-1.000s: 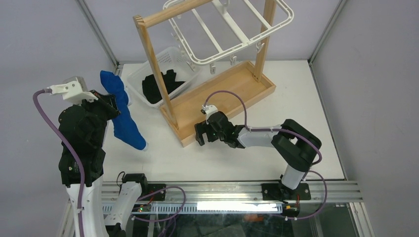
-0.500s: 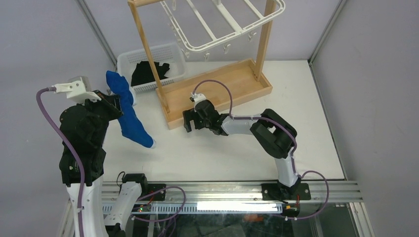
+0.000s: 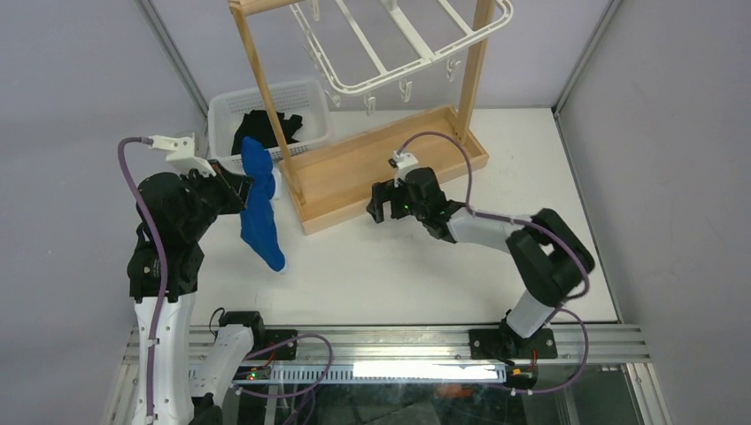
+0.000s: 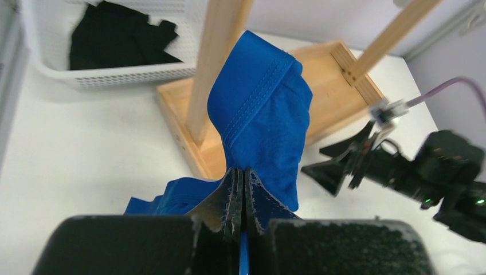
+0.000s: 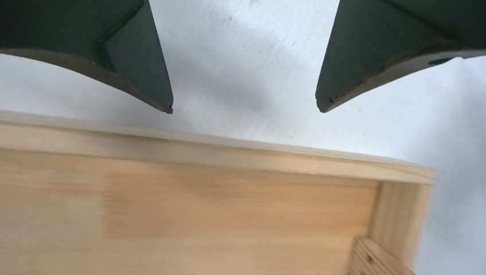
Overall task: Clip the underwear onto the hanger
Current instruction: Move the clothesline to the center of the board, then place the underwear at the center of the board.
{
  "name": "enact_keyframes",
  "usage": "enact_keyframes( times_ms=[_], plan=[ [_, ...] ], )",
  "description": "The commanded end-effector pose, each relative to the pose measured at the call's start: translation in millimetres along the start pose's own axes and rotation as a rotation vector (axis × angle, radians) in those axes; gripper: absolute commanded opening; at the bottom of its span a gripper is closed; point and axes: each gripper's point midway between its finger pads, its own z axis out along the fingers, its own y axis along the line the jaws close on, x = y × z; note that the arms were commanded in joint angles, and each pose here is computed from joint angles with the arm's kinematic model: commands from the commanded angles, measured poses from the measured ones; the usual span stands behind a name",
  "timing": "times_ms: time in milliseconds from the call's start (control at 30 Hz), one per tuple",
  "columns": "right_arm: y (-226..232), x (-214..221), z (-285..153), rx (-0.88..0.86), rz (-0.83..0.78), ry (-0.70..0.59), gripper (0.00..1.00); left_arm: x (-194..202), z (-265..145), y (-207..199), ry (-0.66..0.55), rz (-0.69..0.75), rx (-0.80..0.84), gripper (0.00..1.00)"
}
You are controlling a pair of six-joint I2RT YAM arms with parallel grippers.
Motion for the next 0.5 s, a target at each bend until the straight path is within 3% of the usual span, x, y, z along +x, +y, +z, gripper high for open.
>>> enact_keyframes(
  times_ms=[0, 300, 467],
  plan=[
    [20, -79, -61, -0.069, -0.052, -0.279, 1.0, 2, 7, -34, 0.006, 0.005, 0.205, 0.0],
    [-22, -66, -119, 0.115, 0.088, -0.285, 1.0, 26, 24, -78, 0.039, -0.069, 0.359, 0.0],
    [13, -61, -150, -0.103, 0.019, -0.272, 1.0, 56, 37, -138, 0.098, -0.07, 0.532, 0.0]
  ],
)
